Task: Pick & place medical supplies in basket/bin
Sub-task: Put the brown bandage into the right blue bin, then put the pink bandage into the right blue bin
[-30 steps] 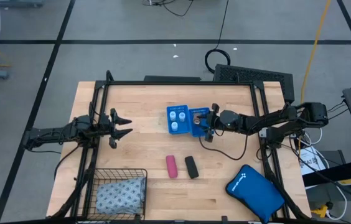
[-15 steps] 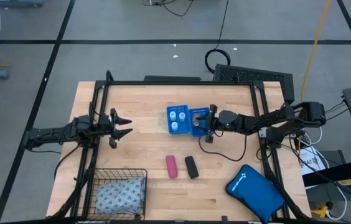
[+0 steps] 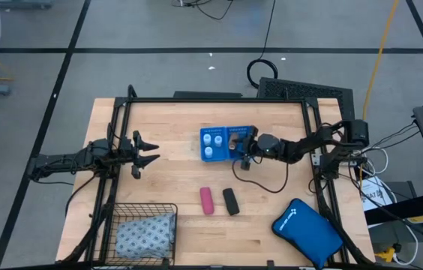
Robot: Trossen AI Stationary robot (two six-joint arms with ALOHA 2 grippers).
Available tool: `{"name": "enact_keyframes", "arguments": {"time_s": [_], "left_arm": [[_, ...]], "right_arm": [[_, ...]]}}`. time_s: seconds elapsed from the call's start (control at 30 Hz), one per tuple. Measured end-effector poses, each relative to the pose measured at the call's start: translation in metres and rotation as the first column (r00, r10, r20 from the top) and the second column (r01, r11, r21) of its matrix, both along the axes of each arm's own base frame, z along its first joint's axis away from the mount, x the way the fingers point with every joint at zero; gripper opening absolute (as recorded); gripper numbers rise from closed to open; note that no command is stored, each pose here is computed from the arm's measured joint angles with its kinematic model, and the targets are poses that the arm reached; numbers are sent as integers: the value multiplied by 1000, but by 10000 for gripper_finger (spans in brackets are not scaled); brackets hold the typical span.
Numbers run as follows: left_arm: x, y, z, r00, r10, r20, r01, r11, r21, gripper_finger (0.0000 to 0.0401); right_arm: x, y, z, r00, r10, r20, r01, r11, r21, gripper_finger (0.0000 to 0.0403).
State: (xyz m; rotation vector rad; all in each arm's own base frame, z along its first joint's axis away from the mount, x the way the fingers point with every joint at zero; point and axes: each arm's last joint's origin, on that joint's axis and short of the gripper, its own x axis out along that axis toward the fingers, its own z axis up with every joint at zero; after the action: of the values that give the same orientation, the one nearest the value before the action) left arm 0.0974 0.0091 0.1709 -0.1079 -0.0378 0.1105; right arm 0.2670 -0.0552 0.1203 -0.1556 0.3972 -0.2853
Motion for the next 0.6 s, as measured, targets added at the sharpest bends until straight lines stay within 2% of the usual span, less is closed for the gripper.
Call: {"name": "enact_keyframes", "arguments": {"time_s": [0.33, 0.6], "left_arm": [[0, 0, 0, 1000, 0, -2, 0, 1000, 0, 204], [0, 0, 0, 1000, 0, -2, 0, 1000, 0, 204]], "right_arm": [[-2, 1, 8, 999, -16, 36, 14, 999, 45, 171], [-5, 2, 29, 987, -50, 151, 32, 992, 124, 172]]}}
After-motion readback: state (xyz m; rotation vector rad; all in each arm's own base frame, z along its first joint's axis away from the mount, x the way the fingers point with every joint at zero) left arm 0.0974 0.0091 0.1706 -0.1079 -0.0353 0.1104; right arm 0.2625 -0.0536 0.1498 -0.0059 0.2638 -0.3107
